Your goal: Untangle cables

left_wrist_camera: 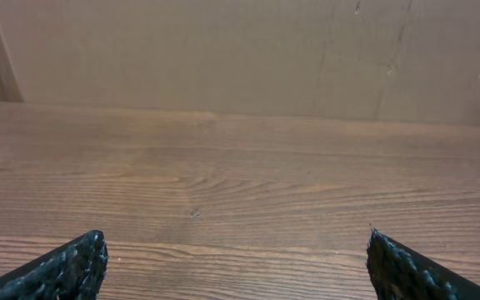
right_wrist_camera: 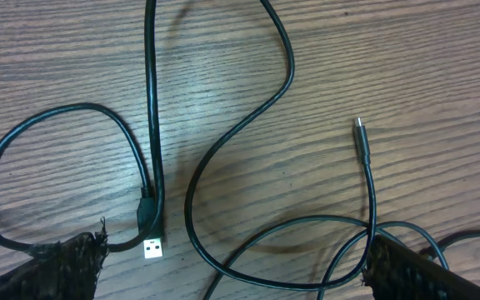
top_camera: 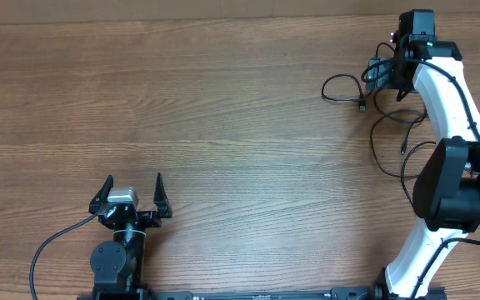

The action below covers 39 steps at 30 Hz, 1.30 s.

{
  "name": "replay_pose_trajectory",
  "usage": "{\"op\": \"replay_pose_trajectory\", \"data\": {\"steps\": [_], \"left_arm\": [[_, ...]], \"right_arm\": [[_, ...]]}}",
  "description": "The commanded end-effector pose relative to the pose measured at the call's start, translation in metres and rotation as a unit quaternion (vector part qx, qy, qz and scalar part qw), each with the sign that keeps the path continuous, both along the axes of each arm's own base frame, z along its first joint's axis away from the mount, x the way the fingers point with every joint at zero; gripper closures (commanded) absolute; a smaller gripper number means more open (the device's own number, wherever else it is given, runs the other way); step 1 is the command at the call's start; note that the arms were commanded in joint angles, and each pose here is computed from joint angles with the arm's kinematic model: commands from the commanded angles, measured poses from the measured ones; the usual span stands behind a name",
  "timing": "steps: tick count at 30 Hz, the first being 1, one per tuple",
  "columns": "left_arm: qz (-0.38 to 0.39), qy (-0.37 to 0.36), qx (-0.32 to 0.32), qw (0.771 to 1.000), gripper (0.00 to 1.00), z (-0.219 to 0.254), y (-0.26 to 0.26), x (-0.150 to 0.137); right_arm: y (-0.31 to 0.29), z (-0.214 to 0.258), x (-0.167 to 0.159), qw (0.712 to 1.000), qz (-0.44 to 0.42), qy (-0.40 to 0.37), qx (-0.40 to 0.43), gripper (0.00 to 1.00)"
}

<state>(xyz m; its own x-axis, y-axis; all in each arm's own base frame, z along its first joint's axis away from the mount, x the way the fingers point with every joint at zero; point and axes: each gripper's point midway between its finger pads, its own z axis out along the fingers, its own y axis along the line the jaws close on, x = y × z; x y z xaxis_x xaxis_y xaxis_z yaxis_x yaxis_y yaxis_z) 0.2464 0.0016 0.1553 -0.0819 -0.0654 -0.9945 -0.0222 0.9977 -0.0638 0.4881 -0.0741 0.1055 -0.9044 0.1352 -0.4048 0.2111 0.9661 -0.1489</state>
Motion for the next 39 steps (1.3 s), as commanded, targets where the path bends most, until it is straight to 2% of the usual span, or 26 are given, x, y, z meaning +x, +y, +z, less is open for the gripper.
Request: {"op": "replay_pose_trajectory", "data": {"steps": [1, 7, 13, 18, 22, 39], "left_arm": [[0.0, -0.004, 0.011, 1.0, 0.0, 0.001, 0.0, 0.0], [0.0, -0.004, 0.011, 1.0, 0.01, 0.001, 0.0, 0.0], [0.0, -0.004, 0.011, 1.0, 0.01, 0.001, 0.0, 0.0], [0.0, -0.004, 0.011, 1.0, 0.0, 0.001, 0.0, 0.0], [0.0, -0.004, 0.011, 1.0, 0.0, 0.001, 0.0, 0.0], [0.0, -0.004, 0.011, 1.0, 0.01, 0.001, 0.0, 0.0]], "right_arm": [[-0.001, 0.003, 0.002, 1.0, -0.002, -0.005, 0.001, 0.0], [0.001, 0.044, 0.001, 0.999, 0.0, -0.049, -0.003, 0.0], [0.002, 0.119, -0.011, 0.992, 0.0, -0.128, -0.01, 0.0], [0.004, 0.193, -0.035, 0.978, 0.0, -0.209, -0.016, 0.0], [0.005, 0.228, -0.052, 0.968, 0.0, -0.249, -0.02, 0.0], [0.012, 0.335, -0.133, 0.924, 0.001, -0.381, -0.031, 0.0]]}}
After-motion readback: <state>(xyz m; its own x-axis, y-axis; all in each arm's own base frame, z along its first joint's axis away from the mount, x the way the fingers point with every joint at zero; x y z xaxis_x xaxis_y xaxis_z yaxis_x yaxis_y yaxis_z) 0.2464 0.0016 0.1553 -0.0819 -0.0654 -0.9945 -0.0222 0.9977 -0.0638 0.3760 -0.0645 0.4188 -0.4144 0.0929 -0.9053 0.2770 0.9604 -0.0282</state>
